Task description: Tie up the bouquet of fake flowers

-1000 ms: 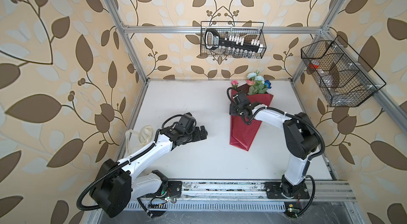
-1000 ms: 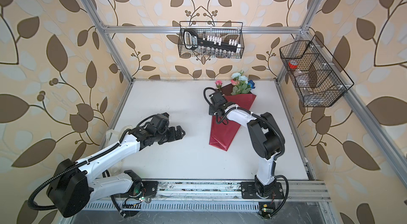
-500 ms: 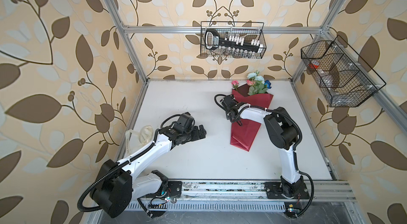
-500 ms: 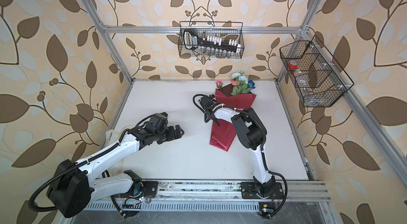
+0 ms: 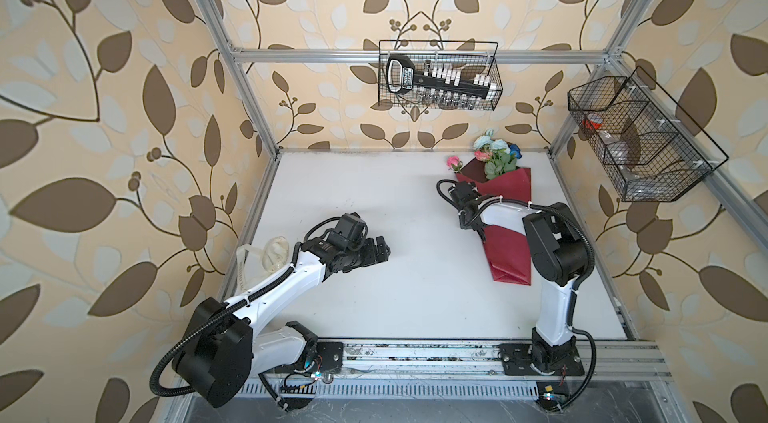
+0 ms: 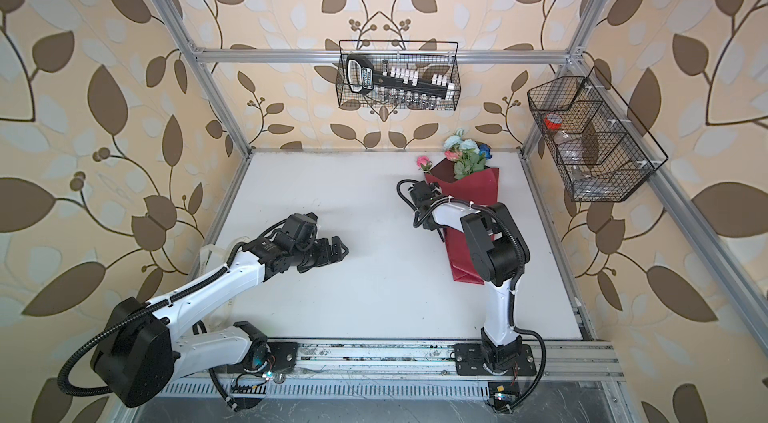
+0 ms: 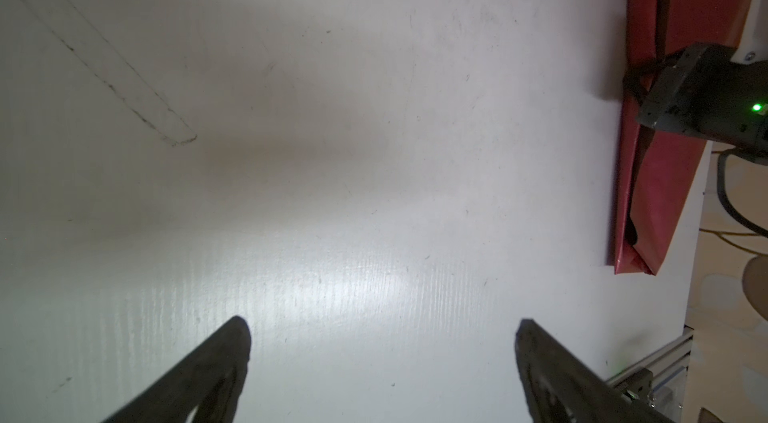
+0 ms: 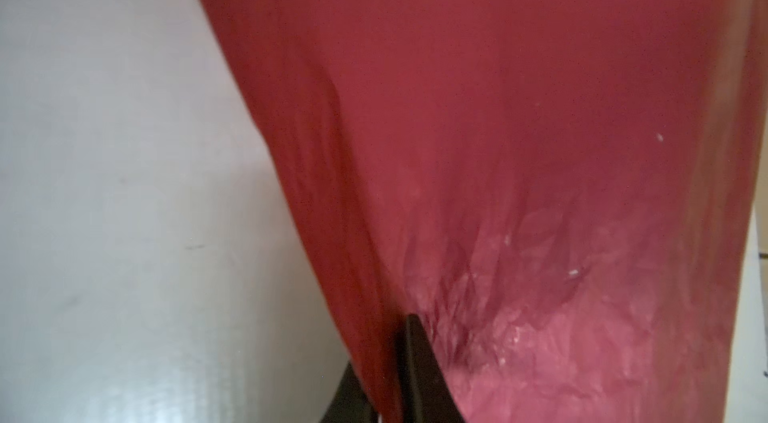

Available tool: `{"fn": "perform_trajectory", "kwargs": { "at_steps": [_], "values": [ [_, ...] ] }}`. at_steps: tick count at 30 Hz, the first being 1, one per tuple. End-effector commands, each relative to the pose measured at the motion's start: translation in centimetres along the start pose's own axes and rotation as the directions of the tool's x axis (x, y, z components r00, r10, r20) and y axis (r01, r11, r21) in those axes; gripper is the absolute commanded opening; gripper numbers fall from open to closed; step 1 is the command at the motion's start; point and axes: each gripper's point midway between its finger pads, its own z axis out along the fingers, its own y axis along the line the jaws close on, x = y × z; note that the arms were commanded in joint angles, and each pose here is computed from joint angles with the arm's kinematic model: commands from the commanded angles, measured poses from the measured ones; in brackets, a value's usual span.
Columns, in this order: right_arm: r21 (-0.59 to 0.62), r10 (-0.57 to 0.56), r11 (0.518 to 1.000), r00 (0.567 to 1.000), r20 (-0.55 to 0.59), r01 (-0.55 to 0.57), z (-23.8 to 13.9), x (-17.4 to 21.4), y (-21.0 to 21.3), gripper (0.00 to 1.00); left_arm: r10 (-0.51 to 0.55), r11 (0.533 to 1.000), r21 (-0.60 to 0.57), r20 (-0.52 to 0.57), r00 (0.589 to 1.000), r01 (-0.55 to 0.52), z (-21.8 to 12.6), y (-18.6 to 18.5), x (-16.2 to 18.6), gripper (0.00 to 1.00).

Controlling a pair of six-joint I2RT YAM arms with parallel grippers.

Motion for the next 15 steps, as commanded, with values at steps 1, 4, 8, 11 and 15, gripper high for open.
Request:
{"fn": "perform_trajectory", "kwargs": {
  "at_steps": [1, 4, 8, 11, 15],
  "values": [
    [-0.012, -0.056, 0.998, 0.998, -0.021, 0.056, 0.2, 1.0, -1.0, 0.19, -0.010, 1.000, 0.005, 0.026, 1.000, 0.010, -0.2, 0.0, -0.9, 0.99],
    [-0.049, -0.066, 0.997, 0.998, -0.006, 0.066, -0.1, 0.8, -0.7, 0.30, -0.017, 1.000, -0.007, 0.035, 0.999, 0.017, -0.2, 0.3, -1.2, 0.99],
    [-0.124, -0.058, 0.990, 0.998, 0.024, 0.061, -1.2, -0.2, 0.3, 0.53, -0.045, 0.996, -0.069, 0.052, 0.998, 0.049, -0.9, 1.6, -2.1, 0.99],
    [-0.164, -0.033, 0.986, 0.998, 0.053, 0.041, -2.5, -1.2, 0.5, 0.62, -0.077, 0.986, -0.139, 0.085, 0.993, 0.089, -1.9, 3.5, -2.9, 0.99],
    [-0.245, 0.030, 0.969, 0.994, 0.102, -0.004, -5.3, -2.9, 0.3, 0.74, -0.129, 0.948, -0.266, 0.175, 0.976, 0.173, -4.3, 7.4, -4.2, 0.99]
  ]
}}
